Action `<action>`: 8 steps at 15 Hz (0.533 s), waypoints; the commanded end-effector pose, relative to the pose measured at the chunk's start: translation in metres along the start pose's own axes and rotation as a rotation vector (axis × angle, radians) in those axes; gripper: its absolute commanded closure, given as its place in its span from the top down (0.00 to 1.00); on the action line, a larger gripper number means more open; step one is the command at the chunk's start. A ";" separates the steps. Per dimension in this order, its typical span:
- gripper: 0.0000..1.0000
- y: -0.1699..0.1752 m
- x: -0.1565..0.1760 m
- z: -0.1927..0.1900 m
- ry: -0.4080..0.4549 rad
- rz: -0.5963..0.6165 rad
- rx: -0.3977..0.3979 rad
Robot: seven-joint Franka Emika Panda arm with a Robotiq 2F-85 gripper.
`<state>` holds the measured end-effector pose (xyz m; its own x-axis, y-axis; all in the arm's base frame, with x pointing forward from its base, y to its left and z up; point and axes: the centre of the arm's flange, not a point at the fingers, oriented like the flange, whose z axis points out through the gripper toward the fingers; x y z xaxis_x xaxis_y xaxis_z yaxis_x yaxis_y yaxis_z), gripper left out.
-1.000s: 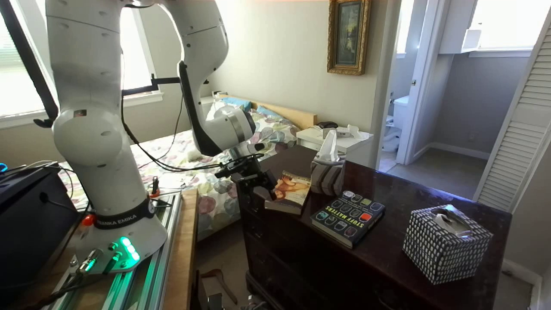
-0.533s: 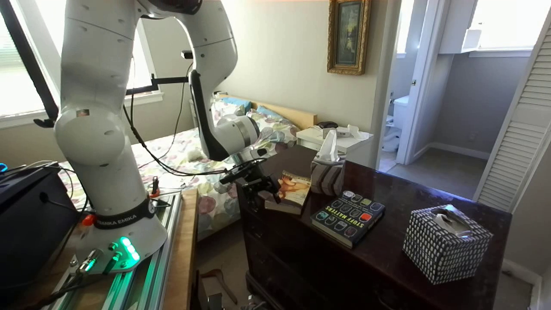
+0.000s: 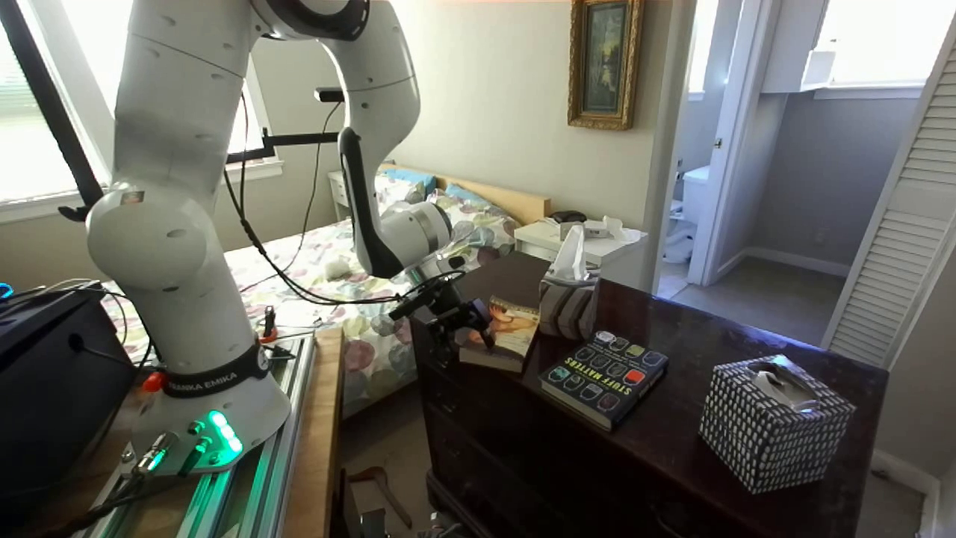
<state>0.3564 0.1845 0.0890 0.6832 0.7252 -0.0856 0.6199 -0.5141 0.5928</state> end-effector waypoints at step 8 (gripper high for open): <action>1.00 -0.007 0.004 0.017 -0.011 0.007 -0.046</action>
<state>0.3585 0.1839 0.0804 0.6922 0.7140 -0.1055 0.6122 -0.5034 0.6098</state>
